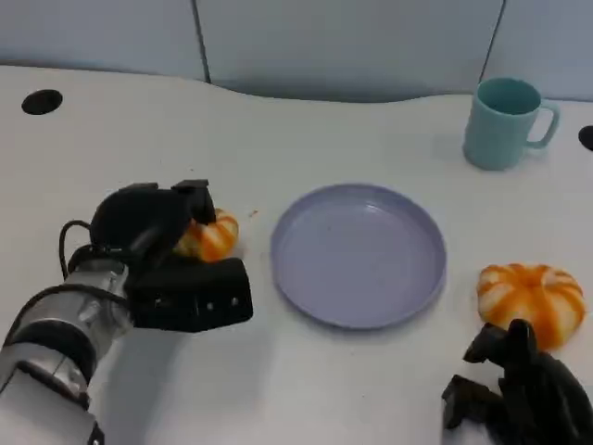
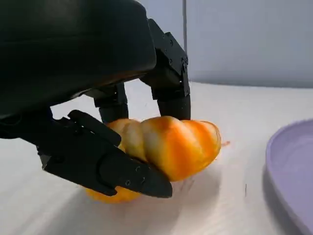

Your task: Grasp the bread from the table and place it into the plate.

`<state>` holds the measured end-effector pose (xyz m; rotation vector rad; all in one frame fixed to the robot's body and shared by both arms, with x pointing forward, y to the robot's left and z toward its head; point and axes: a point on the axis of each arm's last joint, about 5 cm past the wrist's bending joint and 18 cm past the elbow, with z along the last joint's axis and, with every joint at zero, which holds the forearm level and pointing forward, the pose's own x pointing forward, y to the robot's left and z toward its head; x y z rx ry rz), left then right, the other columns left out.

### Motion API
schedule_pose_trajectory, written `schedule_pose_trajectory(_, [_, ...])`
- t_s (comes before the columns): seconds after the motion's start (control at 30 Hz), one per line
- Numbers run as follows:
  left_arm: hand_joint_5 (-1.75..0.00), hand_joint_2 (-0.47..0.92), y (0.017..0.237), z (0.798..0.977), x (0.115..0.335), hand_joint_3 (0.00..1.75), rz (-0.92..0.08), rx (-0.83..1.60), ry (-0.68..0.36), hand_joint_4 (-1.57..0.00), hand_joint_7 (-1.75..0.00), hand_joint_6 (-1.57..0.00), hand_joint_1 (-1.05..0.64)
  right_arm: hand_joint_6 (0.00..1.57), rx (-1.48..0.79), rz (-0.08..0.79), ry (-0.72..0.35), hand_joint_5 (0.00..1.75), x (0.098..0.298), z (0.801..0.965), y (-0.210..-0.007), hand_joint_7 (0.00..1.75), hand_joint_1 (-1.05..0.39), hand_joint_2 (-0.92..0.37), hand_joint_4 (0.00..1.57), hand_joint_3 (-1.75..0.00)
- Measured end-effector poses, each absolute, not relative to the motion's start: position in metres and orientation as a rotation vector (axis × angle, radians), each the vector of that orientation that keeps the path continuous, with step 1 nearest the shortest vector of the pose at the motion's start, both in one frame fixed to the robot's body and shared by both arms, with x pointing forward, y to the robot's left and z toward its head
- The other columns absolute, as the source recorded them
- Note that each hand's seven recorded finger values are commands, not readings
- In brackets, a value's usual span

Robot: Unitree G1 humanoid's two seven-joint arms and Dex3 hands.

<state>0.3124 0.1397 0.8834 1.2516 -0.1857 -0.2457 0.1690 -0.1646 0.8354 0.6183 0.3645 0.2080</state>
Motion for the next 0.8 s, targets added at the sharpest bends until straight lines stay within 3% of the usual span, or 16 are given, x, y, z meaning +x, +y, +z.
schedule_pose_trajectory(0.03, [-1.75, 0.88, 0.139, 0.885, 0.313, 0.4, -0.252, 1.244, -0.201, -0.76, -1.56, -0.68, -0.17, 1.04, 0.618, 0.208, 0.364, 1.34, 0.169, 0.835, -0.165, 1.25, -0.45, -0.92, 1.17, -0.51])
schedule_pose_trajectory(0.13, [-1.75, 0.62, 0.132, 0.897, 0.319, 0.8, -0.255, 1.213, -0.29, -0.81, -1.73, -0.64, -0.14, 1.04, 0.619, 0.212, 0.364, 1.33, 0.171, 0.835, -0.164, 1.24, -0.45, -0.92, 1.18, -0.53])
schedule_pose_trajectory(0.3, [-1.75, 0.54, 0.115, 0.918, 0.329, 1.05, -0.237, 1.165, -0.469, -0.85, -1.75, -0.68, -0.16, 1.07, 0.622, 0.218, 0.367, 1.29, 0.174, 0.835, -0.163, 1.23, -0.44, -0.92, 1.23, -0.51])
schedule_pose_trajectory(0.6, [-1.75, 0.43, 0.092, 0.922, 0.325, 1.27, -0.351, 1.066, -0.59, -0.88, -1.75, -0.71, -0.18, 1.02, 0.619, 0.216, 0.378, 1.34, 0.178, 0.836, -0.163, 1.28, -0.44, -0.92, 1.18, -0.54])
schedule_pose_trajectory(0.8, [-1.75, 0.47, 0.07, 0.918, 0.318, 1.2, -0.449, 1.052, -0.646, -0.89, -1.75, -0.71, -0.22, 1.02, 0.614, 0.231, 0.374, 1.35, 0.177, 0.836, -0.165, 1.29, -0.44, -0.92, 1.18, -0.55])
